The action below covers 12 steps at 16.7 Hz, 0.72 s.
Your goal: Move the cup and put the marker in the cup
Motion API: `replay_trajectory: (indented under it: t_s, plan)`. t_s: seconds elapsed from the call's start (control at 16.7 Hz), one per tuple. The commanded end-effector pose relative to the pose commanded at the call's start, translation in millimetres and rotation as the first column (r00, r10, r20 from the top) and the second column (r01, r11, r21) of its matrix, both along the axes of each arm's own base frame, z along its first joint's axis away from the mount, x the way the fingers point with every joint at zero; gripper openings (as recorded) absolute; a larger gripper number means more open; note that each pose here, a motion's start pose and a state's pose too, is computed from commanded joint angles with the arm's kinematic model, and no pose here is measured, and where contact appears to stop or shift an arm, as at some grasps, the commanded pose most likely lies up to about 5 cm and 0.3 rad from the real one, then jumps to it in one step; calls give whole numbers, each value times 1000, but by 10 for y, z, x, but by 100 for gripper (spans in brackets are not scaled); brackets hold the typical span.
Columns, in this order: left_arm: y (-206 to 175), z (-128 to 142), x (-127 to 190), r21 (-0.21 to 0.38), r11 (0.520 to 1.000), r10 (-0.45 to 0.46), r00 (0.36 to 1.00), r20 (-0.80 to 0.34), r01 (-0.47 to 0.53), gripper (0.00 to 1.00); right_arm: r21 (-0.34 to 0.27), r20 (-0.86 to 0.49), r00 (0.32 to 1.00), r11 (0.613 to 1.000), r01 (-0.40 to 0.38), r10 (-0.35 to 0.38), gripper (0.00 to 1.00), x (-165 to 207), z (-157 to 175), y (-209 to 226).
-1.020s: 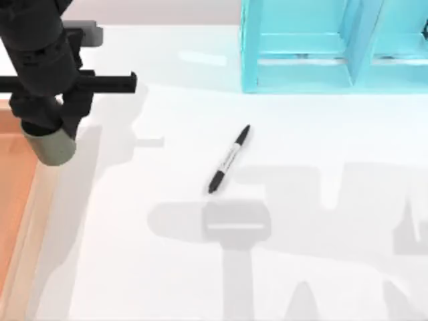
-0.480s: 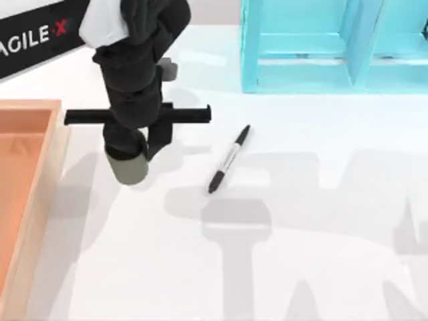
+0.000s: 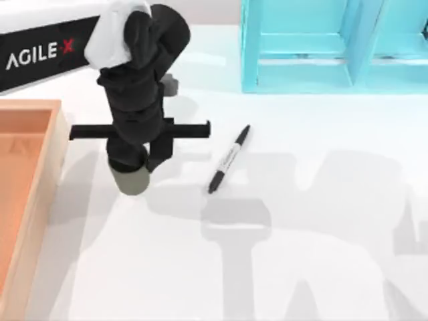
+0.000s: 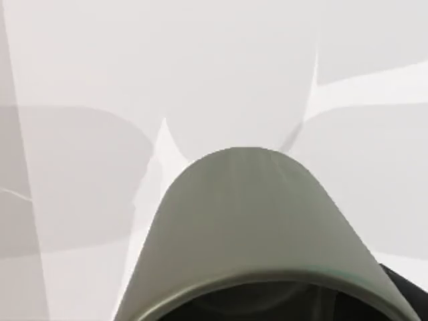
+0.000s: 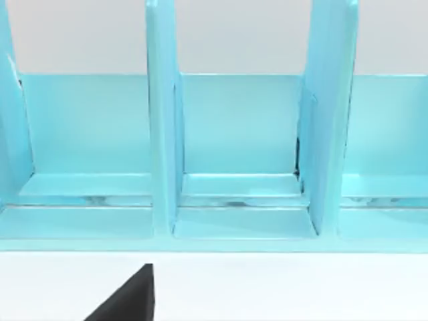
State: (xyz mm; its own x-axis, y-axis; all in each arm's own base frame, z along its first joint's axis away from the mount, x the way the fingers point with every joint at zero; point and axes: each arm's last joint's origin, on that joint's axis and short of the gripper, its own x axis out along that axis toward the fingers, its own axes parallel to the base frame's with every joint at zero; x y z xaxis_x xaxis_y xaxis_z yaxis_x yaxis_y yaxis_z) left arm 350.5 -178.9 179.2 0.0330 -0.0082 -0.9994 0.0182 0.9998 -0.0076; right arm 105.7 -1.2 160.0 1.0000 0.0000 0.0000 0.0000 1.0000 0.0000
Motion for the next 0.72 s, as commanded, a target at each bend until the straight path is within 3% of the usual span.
replay_trajectory:
  t_s: [0.36, 0.72]
  plan:
    - [16, -148, -9, 5, 1000, -2, 1000, -7, 2, 0, 0, 0, 1000, 1000, 0, 0, 100, 0, 0, 0]
    - [16, -148, -9, 5, 1000, -2, 1000, -7, 2, 45, 0, 0, 1000, 1000, 0, 0, 100, 0, 0, 0]
